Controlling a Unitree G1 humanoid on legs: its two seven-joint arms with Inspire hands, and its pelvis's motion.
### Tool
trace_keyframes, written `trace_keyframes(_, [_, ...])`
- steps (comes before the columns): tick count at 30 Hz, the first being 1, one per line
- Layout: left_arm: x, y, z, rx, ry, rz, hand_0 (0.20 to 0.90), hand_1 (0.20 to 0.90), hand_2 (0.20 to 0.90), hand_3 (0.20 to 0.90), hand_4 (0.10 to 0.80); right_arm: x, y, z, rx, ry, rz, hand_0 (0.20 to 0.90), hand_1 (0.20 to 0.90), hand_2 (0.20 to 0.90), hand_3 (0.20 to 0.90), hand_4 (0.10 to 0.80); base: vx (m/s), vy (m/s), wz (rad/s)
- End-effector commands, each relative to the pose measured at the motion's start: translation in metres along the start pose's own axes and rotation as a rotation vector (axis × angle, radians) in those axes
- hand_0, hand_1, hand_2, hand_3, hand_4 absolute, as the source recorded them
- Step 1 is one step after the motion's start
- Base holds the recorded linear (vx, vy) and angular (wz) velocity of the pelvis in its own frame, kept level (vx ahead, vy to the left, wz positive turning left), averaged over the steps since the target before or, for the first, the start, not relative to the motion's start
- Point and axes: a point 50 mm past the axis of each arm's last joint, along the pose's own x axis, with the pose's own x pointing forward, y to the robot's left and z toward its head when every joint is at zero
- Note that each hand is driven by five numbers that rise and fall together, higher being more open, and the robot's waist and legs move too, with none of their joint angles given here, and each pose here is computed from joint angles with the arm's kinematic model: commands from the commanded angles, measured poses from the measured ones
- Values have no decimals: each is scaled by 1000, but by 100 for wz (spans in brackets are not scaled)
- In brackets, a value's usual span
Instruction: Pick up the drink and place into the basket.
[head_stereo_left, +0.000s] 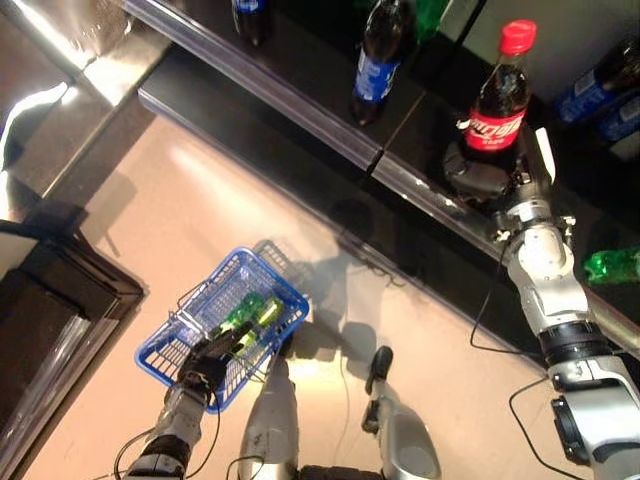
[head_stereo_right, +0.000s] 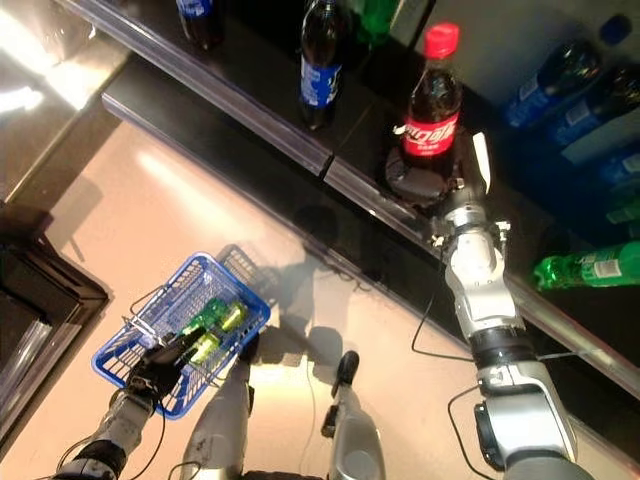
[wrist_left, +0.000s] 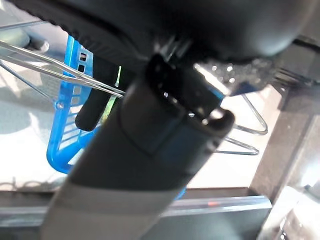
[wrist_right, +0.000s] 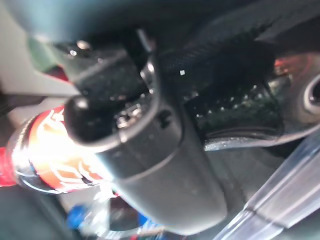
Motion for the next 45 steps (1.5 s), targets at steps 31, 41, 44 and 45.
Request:
trace_keyframes(31, [-59, -150, 19, -16, -163, -1055, 300, 300, 300, 200, 100, -54, 39, 27, 160, -229, 220, 300, 300, 300, 200, 100, 29, 10, 7])
trace_keyframes(41, [-89, -193, 32, 6, -156, -1300, 300, 300, 300, 200, 100, -61, 61, 32, 233, -238, 322, 300, 300, 300, 200, 100, -2, -8, 10])
trace_keyframes(44, [-98, -204, 35, 17, -158, -1367, 300, 300, 300, 200, 100, -61, 69, 34, 254, -242, 360, 300, 300, 300, 200, 100, -5, -1, 16])
trace_keyframes(45, [-100, -207, 35, 22, -159, -1383, 300, 300, 300, 200, 100, -61, 72, 35, 258, -241, 367, 300, 300, 300, 200, 100, 0, 1, 14])
